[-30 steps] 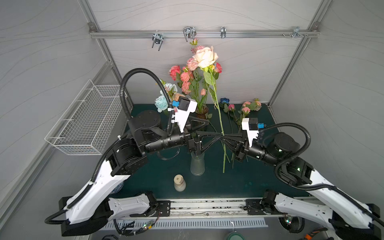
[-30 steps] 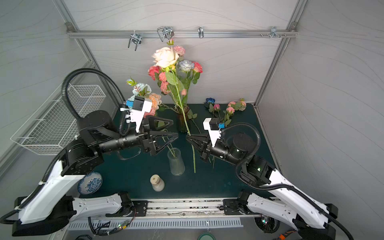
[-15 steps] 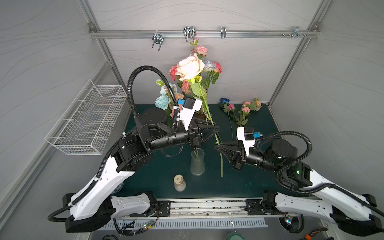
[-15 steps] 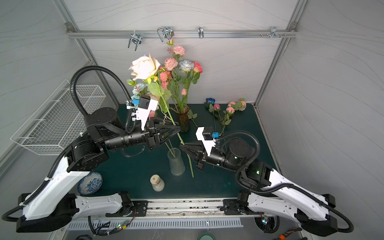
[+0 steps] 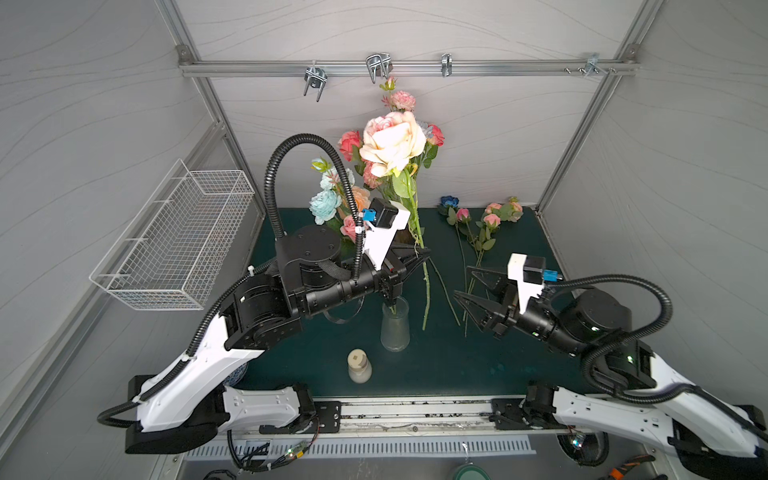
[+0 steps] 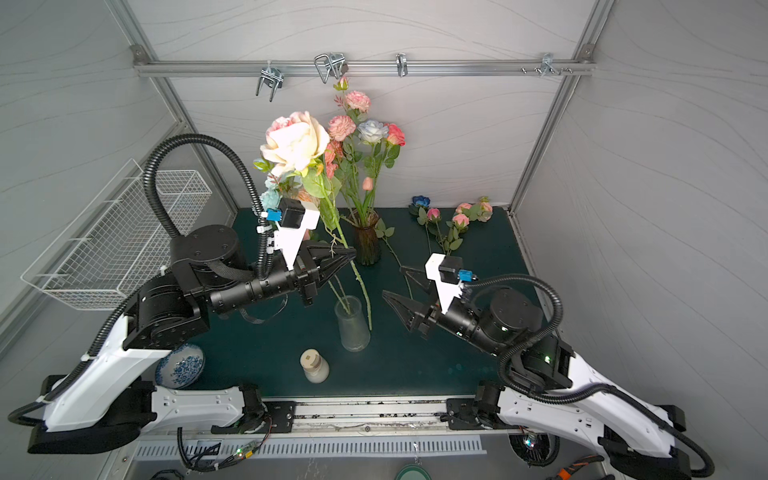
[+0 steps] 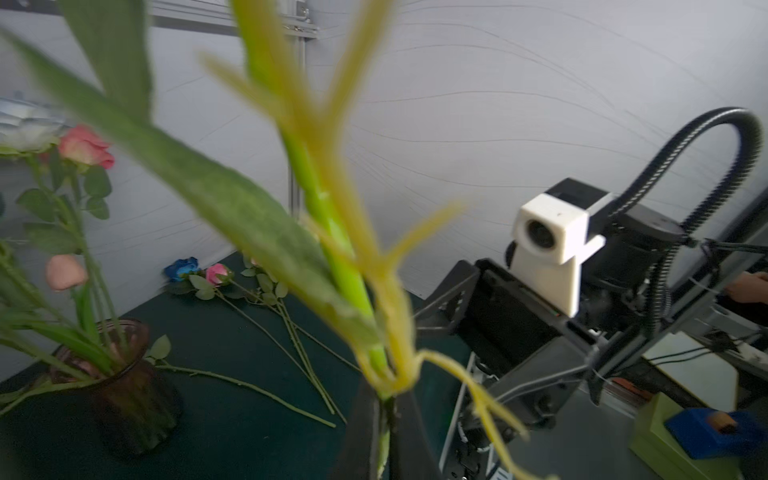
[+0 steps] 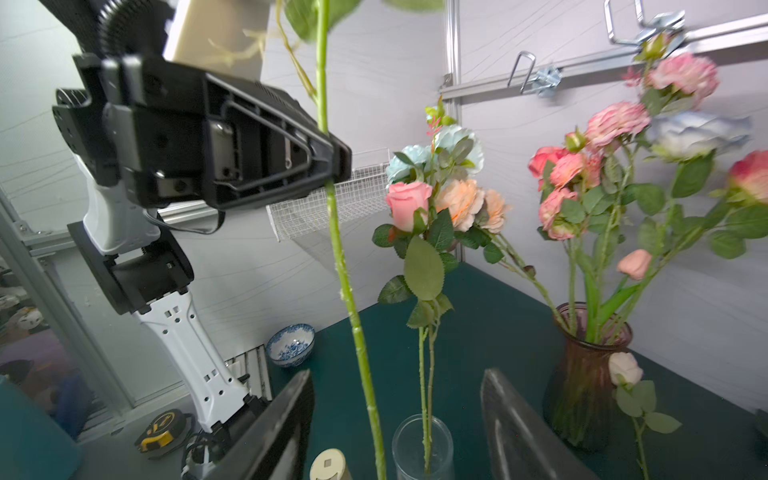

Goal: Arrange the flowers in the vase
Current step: 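Grasp the cream rose stem with the left gripper while the right opens and draws back, then lower the cream rose stem into the clear glass vase with the left gripper, then open the left gripper and withdraw it while the right reaches to the pile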

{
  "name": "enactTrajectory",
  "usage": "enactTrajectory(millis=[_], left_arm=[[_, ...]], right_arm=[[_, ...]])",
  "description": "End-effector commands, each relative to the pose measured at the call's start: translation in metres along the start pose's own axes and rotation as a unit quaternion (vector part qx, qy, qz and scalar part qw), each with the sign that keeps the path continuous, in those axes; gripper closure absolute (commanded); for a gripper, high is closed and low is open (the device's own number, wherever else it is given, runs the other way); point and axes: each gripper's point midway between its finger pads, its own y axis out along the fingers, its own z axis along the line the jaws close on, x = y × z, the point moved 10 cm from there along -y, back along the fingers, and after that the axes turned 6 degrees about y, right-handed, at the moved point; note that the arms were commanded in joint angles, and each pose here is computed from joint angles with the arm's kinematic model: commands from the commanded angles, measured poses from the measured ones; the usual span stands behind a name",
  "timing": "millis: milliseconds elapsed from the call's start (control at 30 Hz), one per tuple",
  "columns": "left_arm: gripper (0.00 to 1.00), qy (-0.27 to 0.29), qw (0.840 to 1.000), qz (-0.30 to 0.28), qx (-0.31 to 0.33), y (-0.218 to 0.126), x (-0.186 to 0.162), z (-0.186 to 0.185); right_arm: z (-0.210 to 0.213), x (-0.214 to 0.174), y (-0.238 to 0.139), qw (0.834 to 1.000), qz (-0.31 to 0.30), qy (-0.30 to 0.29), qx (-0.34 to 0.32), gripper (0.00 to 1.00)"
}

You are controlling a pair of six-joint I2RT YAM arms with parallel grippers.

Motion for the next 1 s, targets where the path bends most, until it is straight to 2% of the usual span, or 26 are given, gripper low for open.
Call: enactTrajectory(millis=[0,433,667,967], left_arm=[[1.00,0.031,0.997,-0.031,0.070,-0.006,0.003,0.010],[1.00,0.062,0.990,-0.031,0.119,-0.003,-0.002,0.016],[1.00,0.049,0.991,0.003,0.121,0.010,-0.030,0.018],[1.00,0.029,0.986,0.052,0.155,0.023,-0.068,0.024]], right_arm=[[-0.006,0.008,-0.016,0.999,-0.016,-0.021,-0.035,0.34],[-0.005,0.012,-0.027,0.999,-0.024,-0.024,-0.031,0.35],[-0.007,0.010,-0.025,0.999,-0.021,-0.029,-0.040,0.36],[-0.008,0.007,-0.025,0.998,-0.018,-0.024,-0.048,0.35]])
